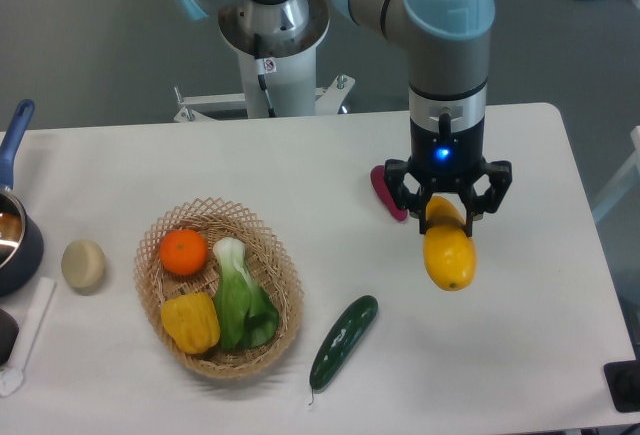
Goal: Place the mango on the table
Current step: 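Hold the yellow mango in the gripper above the table, then carry the held mango away from the basket, past the eggplant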
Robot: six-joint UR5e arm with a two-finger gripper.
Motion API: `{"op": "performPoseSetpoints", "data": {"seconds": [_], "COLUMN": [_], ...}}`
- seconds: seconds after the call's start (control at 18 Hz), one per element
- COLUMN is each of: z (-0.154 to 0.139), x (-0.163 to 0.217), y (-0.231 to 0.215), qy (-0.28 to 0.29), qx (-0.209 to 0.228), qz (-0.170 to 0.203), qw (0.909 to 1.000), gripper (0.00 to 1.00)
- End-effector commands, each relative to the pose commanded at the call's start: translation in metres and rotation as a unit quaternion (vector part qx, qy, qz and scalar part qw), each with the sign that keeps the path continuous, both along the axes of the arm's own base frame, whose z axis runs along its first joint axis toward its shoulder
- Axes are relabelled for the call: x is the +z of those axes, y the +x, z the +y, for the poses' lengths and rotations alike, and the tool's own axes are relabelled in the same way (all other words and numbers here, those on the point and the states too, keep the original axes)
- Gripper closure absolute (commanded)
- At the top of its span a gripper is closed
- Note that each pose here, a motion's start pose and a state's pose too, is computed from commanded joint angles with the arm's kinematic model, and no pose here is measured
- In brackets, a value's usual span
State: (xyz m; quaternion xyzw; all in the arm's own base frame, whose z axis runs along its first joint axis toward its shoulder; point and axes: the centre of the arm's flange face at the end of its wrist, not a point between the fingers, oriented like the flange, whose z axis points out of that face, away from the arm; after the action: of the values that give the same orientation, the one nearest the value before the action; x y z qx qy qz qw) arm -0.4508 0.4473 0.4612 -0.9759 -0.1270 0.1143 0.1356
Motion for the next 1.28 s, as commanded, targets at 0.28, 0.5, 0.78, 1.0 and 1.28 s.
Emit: {"op": "performPoseSetpoints", "data": {"seconds": [0.28,0.5,0.78,1.0,1.28], "z": [-0.005,-0.009,-0.009,-0.009,-0.028], "x": [0.01,0.01,-0.002,-0.022,-0.055], "y": [-0.004,-0.008,-0.005,0.0,-0.022], "qy": [0.005,0.011,0.005,-0.016,-0.047], "qx": [0.005,0.008,0.005,-0.029,-0.061], "qz": [0.007,0.003,-0.005,-0.012,-0.021], "qw": [0.9999,0.9999,1.0,0.9994,0.9968], "gripper": [0.52,0.52,0.52,0.52,0.52]}}
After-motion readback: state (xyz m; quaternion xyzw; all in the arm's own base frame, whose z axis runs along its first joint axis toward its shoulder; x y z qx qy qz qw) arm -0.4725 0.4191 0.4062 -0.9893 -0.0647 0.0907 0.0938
